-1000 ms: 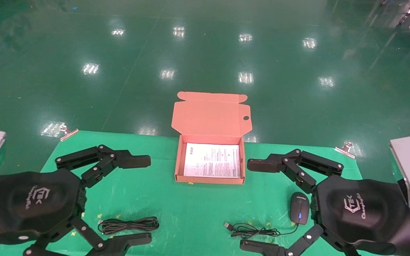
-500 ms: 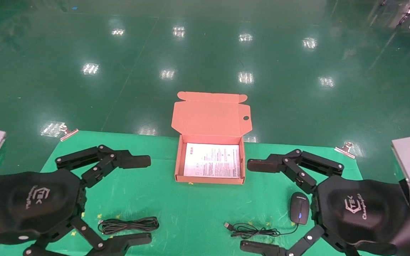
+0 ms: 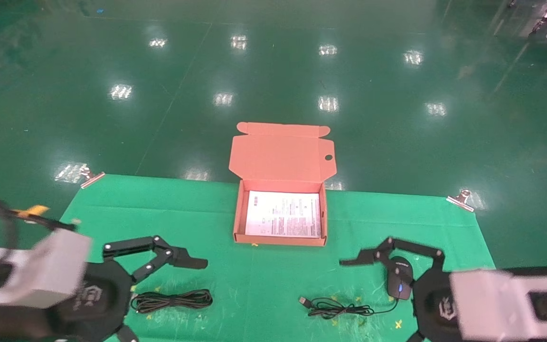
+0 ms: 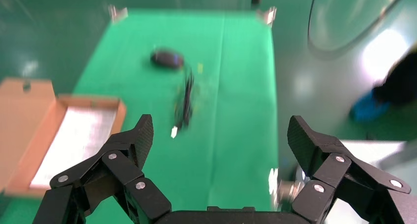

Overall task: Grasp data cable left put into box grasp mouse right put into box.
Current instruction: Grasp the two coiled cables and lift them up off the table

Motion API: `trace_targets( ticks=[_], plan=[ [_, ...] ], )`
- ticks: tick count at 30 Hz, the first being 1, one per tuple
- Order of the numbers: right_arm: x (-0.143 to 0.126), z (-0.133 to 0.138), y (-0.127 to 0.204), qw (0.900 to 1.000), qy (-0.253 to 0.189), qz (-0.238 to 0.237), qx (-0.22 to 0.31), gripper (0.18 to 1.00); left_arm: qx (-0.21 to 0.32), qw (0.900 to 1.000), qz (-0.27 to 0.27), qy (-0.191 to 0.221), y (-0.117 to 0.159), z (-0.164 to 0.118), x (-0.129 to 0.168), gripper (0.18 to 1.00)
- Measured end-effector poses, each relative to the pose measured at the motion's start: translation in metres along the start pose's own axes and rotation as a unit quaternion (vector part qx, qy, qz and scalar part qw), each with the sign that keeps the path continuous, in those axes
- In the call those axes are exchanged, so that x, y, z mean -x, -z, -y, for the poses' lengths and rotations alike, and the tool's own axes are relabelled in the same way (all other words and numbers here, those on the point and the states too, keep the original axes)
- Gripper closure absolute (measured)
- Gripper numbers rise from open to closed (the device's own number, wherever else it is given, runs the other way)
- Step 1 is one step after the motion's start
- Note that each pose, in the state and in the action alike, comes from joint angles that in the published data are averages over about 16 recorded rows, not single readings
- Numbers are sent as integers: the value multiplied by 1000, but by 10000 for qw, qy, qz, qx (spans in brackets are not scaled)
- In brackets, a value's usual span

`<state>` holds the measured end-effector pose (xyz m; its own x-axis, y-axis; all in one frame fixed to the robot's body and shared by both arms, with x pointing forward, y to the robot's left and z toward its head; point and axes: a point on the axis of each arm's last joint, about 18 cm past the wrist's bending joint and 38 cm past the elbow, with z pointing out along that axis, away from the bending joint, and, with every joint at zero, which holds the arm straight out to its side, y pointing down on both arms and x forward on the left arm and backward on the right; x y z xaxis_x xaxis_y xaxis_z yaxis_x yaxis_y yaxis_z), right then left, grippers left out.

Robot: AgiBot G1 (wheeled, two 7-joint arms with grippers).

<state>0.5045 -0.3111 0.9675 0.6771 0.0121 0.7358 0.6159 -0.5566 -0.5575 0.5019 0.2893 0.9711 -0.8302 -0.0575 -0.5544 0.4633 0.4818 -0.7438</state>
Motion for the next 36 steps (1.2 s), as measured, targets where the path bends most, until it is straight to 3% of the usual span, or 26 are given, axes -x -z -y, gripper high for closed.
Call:
trace_targets(
  ticks=[8,16,26,36],
  plan=[
    [-3,-23,-14,9902,928,480,928,178,997,9933,-191,-546,-18,-11,17,184],
    [-7,-44,-29,9708,1536,908,1601,178,1965,9736,-338,-1109,-39,-25,34,184],
    [-9,-73,-48,9514,1795,1087,2252,178,3024,9415,-399,-1434,-64,-57,49,184],
    [-4,-105,-68,9392,1762,1045,2757,178,3720,9186,-213,-1318,-85,-94,57,184]
  ],
)
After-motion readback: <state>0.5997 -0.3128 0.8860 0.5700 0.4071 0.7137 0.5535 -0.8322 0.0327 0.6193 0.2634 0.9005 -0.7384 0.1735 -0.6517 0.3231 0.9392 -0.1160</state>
